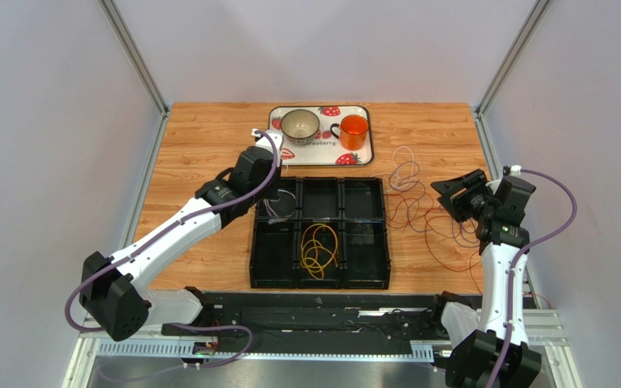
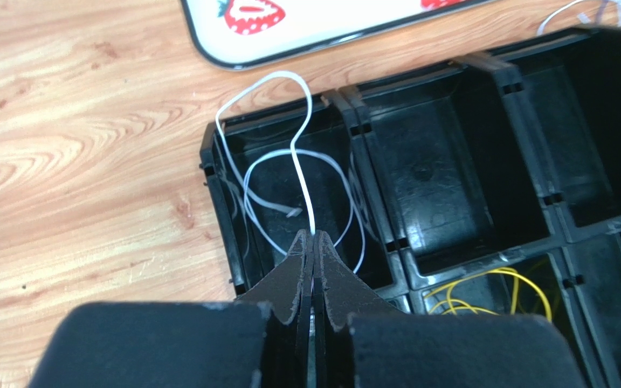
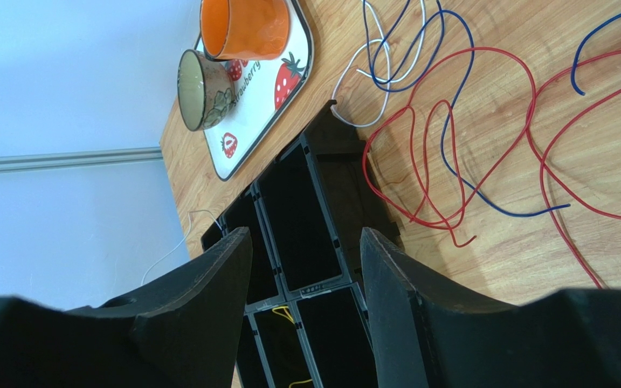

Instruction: Untangle the cables

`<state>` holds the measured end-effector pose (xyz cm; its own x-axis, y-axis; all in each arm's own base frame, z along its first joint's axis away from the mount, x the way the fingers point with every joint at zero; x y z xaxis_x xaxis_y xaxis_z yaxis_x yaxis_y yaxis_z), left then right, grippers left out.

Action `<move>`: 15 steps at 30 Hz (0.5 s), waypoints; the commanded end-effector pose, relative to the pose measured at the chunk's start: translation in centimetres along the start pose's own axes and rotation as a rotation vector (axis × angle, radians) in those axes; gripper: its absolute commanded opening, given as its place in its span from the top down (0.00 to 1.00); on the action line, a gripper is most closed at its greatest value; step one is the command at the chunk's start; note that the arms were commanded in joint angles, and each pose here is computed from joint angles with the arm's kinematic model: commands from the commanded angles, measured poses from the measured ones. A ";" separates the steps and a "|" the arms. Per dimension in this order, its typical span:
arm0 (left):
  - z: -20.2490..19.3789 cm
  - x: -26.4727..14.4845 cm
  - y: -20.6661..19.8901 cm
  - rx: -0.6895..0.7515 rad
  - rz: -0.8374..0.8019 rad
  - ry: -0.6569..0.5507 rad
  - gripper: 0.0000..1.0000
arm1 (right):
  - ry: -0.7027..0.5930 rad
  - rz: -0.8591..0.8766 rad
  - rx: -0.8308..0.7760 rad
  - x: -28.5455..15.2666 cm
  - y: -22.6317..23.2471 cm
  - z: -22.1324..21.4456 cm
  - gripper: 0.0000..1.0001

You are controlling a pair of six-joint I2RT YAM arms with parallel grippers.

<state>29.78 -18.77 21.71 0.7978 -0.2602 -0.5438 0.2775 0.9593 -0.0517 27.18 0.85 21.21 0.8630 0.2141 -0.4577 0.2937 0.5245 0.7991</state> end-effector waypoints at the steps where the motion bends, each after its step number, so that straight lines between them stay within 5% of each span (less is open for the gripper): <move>1: -0.6 1.4 0.2 -0.038 0.028 0.031 1.00 | -0.002 0.036 -0.026 0.0 0.7 0.0 0.45; 15: -2.0 4.3 0.8 -0.042 0.096 0.094 1.00 | 0.002 0.036 -0.024 0.2 0.5 0.0 0.45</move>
<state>30.91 -18.55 16.97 0.7323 -0.1607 -0.6618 0.2098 0.9777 -0.0052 27.15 0.89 20.94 0.8593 0.2179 -0.4628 0.2981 0.5218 0.7993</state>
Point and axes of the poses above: each gripper's point midway between its finger pads, its own x axis out along the fingers, its own y axis along the line the jaws close on, z = x × y, the point moved 2 cm from there along -x, back along the fingers, and after that the axes turned 1 degree about -x, right-handed, at the moved point
